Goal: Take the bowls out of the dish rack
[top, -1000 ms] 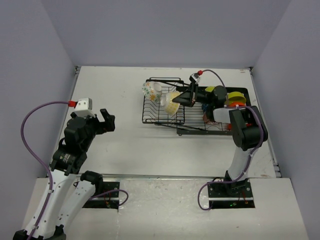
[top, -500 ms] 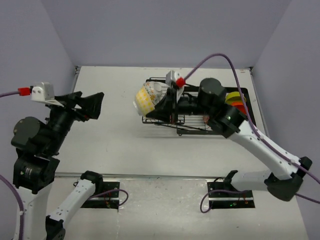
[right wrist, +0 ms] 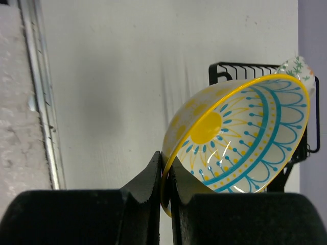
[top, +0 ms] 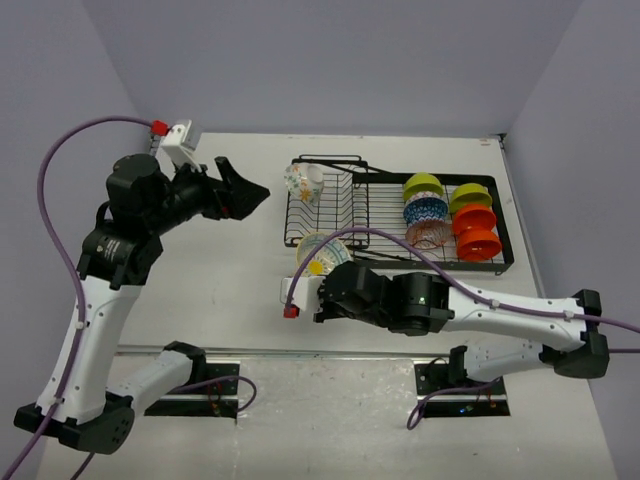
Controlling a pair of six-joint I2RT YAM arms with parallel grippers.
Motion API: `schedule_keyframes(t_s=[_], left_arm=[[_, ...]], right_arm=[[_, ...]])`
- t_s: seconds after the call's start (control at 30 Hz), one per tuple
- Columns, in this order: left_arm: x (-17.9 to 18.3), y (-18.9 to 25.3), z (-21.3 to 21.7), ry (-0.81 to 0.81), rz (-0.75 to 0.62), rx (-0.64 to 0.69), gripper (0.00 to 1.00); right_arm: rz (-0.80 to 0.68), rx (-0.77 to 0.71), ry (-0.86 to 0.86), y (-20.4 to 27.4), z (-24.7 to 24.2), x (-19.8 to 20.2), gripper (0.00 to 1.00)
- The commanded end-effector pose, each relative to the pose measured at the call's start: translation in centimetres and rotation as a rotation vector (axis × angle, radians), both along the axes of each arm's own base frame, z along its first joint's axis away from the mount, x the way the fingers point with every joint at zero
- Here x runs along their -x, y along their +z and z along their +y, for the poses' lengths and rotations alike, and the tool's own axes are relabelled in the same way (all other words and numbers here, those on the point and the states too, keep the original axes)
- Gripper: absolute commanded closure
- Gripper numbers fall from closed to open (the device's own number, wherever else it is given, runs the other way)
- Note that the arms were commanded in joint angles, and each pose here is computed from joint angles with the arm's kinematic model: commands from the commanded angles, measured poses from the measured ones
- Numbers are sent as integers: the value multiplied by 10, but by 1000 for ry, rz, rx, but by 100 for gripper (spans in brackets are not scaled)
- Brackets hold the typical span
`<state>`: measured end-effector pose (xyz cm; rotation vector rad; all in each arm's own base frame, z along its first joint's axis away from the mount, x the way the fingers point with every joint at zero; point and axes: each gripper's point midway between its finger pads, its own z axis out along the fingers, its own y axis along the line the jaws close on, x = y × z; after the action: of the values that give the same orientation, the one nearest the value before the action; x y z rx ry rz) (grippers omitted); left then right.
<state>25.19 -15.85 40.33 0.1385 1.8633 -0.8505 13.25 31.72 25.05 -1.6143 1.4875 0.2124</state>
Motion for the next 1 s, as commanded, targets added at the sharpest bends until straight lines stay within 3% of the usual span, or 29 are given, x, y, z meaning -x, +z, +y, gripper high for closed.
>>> schedule_keyframes(t_s=[0.0, 0.17, 0.33, 0.43, 0.57, 0.63, 0.77, 0.97], left_arm=[[14, -13, -21, -118, 44, 13, 1], [32, -54, -79, -214, 122, -121, 3], [22, -95, -91, -127, 178, -244, 10], [15, -113, -93, -89, 202, -302, 23], [16, -129, -98, -60, 215, -381, 49], [14, -137, -98, -33, 223, -430, 52], [11, -146, -99, 11, 228, -481, 97], [4, -138, -81, 134, 208, -520, 100]], right_arm=[[-183, 89, -117, 24, -16, -31, 100], [-214, 136, -104, 25, -9, -36, 100], [-250, 185, -150, 23, -12, -43, 100], [-258, 184, -162, 23, -13, -42, 100], [-265, 199, -189, 21, -17, -45, 100], [-265, 197, -195, 22, -16, -46, 100], [-247, 193, -209, 22, -12, -45, 100], [-242, 179, -211, 16, -5, -46, 100]])
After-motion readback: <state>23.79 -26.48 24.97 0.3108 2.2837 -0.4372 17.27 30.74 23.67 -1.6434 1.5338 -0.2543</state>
